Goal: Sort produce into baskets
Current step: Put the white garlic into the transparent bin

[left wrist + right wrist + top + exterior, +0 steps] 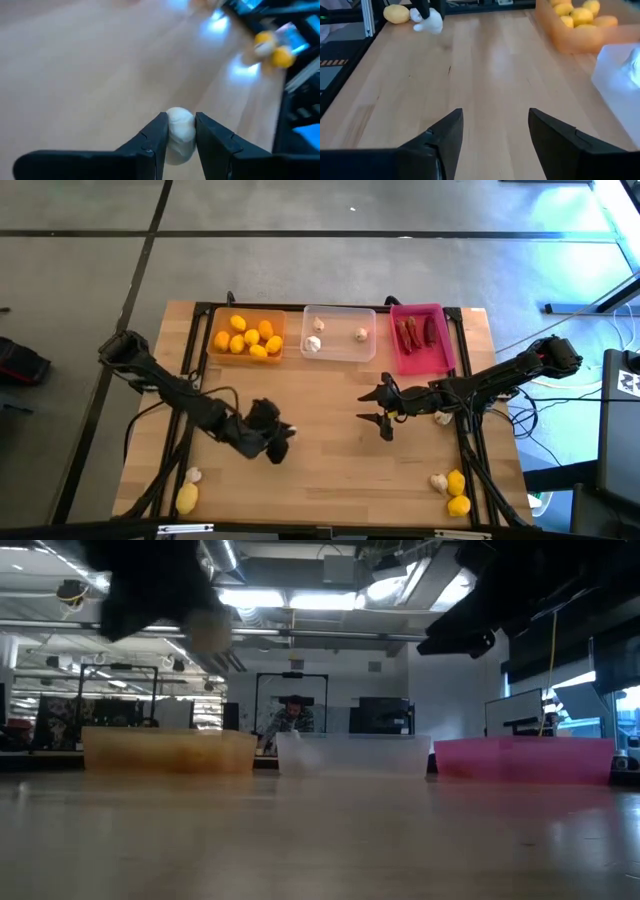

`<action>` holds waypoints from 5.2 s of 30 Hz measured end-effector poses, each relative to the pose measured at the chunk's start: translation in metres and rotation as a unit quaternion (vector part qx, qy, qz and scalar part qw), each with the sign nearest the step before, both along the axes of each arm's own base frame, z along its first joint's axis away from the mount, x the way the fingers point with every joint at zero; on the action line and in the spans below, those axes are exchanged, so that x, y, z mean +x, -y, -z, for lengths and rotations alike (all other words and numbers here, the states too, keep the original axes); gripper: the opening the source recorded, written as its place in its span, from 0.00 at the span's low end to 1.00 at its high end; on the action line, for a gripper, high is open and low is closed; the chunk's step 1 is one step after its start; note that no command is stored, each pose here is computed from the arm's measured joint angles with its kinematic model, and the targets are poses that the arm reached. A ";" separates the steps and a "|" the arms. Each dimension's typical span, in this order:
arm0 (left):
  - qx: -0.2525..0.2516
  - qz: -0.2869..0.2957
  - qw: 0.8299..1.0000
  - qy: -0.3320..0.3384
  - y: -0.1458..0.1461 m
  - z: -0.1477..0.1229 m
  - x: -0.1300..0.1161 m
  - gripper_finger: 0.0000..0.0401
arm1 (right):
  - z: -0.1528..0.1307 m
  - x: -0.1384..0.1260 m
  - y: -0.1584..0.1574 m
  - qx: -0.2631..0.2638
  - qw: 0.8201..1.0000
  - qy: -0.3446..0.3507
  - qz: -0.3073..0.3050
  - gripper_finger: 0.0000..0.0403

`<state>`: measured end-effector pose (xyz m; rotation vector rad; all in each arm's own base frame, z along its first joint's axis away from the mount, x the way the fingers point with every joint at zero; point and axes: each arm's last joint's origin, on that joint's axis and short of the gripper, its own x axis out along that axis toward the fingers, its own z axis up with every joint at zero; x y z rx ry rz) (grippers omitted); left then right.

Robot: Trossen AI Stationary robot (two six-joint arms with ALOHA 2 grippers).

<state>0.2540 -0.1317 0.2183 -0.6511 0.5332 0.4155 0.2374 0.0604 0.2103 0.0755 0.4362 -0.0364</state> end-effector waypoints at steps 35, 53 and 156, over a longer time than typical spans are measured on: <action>0.082 -0.040 0.956 0.280 -0.054 -0.040 0.068 0.22 | -0.058 0.029 -0.010 -0.380 0.898 0.184 -0.125 0.59; 0.089 -0.046 0.951 0.294 -0.056 -0.027 0.079 0.22 | -0.055 0.034 -0.010 -0.389 0.897 0.184 -0.103 0.42; 0.219 0.029 0.974 0.052 -0.070 -0.006 0.058 0.52 | 0.039 0.014 0.200 -0.090 0.963 -0.158 0.198 0.01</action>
